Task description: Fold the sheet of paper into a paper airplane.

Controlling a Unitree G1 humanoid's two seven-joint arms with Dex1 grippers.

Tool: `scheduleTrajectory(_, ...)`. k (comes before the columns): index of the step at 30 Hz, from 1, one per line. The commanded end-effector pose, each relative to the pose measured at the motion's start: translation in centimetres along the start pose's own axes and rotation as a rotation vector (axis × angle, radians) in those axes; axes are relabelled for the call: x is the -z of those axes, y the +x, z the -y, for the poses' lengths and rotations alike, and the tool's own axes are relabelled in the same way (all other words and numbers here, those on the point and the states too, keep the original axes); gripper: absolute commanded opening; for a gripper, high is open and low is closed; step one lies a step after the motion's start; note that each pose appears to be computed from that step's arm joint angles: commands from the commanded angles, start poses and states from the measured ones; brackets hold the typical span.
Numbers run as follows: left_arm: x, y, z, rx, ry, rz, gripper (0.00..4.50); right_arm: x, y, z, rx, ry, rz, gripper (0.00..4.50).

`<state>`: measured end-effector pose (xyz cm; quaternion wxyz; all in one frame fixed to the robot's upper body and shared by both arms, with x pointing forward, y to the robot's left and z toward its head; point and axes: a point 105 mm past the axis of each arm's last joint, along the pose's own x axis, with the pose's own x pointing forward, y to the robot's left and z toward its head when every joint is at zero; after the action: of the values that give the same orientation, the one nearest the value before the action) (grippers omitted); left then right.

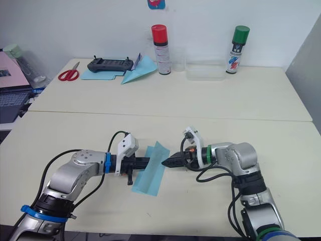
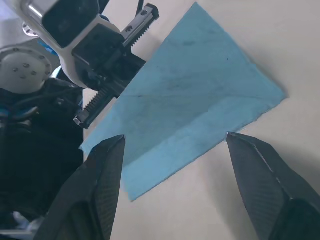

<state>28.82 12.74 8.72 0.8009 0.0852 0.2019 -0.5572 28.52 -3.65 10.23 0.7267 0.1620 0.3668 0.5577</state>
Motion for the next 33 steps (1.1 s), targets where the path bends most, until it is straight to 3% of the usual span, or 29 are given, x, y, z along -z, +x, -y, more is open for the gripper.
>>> scheduleTrajectory(1,-1.0,0.5,0.4,0.011,0.043,0.023,0.0,-1.0,-0.1,-1.7,-0.062,0.048,0.02,3.32)
scheduleTrajectory(18,-4.5,1.8,2.1,0.061,0.069,0.118,0.0,-1.2,0.9,-2.7,-0.092,0.131,-0.004,3.32)
scheduleTrajectory(28,-4.3,2.2,2.7,0.087,0.066,0.106,0.0,-1.7,0.5,-2.0,-0.05,0.146,0.015,3.32)
scheduleTrajectory(33,-3.5,1.8,1.6,0.049,0.059,0.079,0.0,-1.3,0.6,-1.1,0.004,0.147,0.013,3.16)
